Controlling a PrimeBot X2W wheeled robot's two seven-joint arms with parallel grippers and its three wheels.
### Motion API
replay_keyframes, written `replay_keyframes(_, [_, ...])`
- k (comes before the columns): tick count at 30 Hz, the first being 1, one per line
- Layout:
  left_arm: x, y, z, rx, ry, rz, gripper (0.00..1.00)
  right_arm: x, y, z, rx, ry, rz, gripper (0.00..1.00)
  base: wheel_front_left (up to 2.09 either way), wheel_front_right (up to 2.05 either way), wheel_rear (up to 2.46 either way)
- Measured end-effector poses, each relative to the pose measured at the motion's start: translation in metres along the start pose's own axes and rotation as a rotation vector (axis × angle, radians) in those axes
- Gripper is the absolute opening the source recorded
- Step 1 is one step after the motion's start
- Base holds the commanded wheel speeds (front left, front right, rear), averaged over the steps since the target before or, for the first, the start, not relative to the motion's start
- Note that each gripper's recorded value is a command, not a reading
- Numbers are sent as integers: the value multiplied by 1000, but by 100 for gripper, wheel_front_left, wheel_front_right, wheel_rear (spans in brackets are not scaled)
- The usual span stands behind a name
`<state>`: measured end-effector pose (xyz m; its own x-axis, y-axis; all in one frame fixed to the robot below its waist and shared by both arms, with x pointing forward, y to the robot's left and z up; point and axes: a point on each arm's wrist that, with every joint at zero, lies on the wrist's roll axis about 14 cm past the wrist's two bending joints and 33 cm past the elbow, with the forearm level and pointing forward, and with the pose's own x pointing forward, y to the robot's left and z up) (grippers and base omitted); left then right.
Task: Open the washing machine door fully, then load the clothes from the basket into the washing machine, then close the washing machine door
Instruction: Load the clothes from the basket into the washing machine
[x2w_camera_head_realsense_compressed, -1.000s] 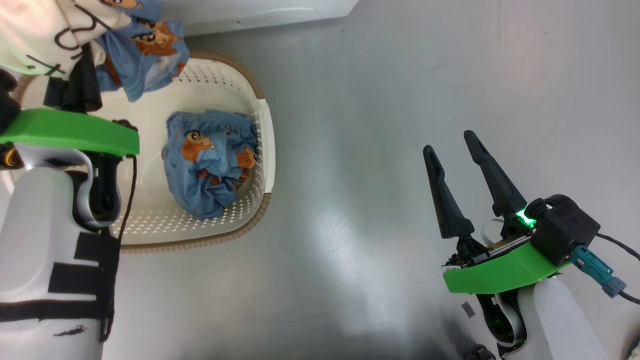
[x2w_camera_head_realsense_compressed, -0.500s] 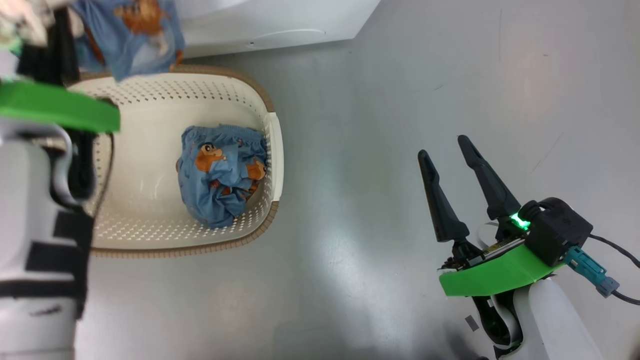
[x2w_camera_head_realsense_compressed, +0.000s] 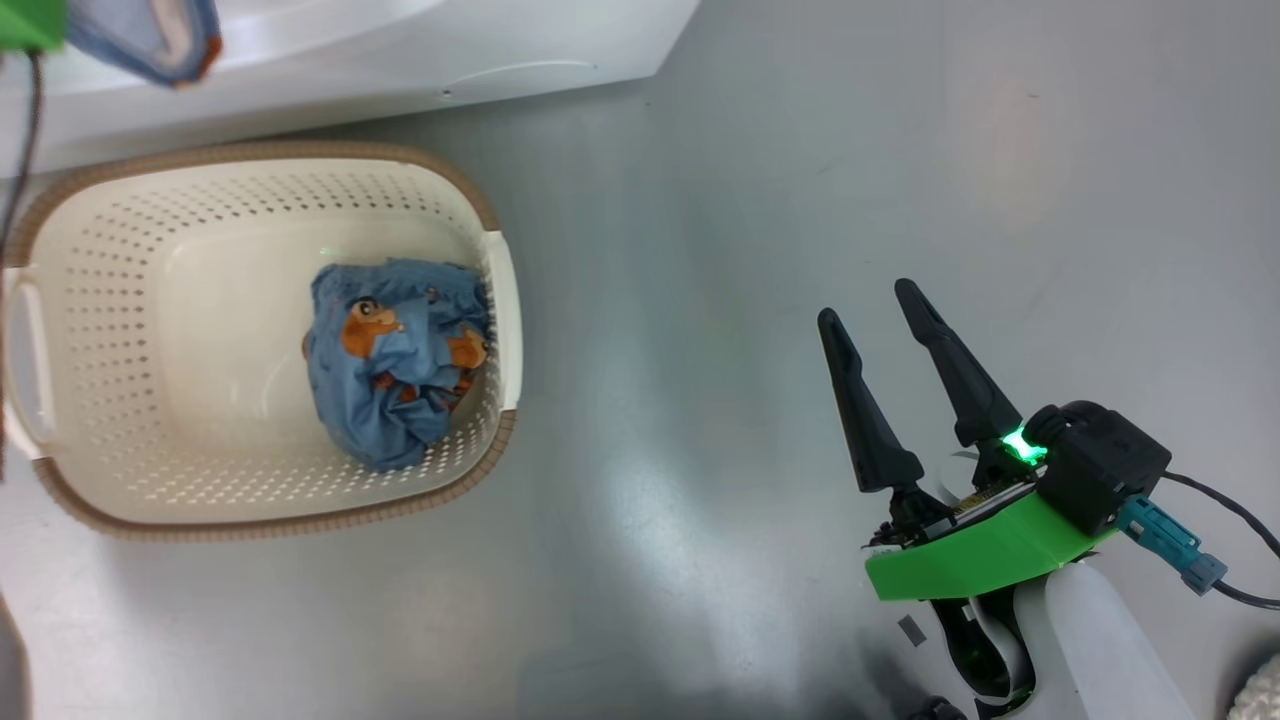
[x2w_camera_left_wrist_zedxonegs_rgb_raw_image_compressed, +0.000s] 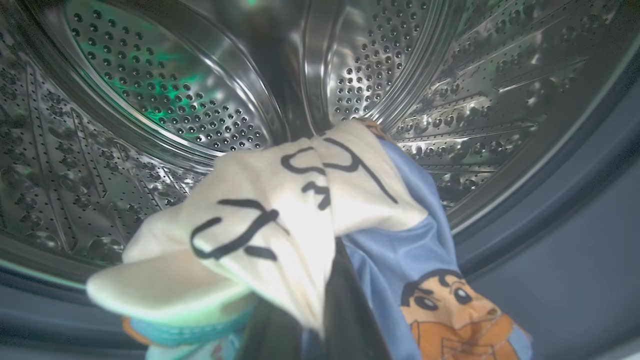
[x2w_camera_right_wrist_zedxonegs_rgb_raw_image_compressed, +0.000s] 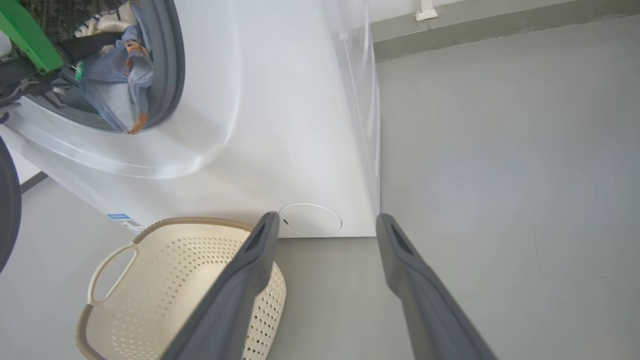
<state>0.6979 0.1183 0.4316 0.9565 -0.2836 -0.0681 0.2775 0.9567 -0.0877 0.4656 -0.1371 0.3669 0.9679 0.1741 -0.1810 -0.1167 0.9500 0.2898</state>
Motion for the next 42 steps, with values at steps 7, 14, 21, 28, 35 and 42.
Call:
replay_keyframes(7, [22,1,2,40,76,-5,0,-4,-6,-1,-5,8,-19,100,0,0,0])
replay_keyframes(14, [36,2,-15,43,146,-2,0,-8,-10,-12,4,38,-33,100,0,0,0])
replay_keyframes(21, [52,8,-19,32,142,25,0,-20,-13,-37,31,111,-53,100,0,0,0])
replay_keyframes(28, [68,5,14,125,-79,11,0,-28,-14,-55,55,162,-69,100,0,0,0])
replay_keyframes(35, [77,-1,20,153,-165,-18,0,-32,-15,-60,72,178,-82,100,0,0,0])
replay_keyframes(42, [78,-5,65,228,-338,-14,0,-35,-20,-64,79,191,-100,100,0,0,0])
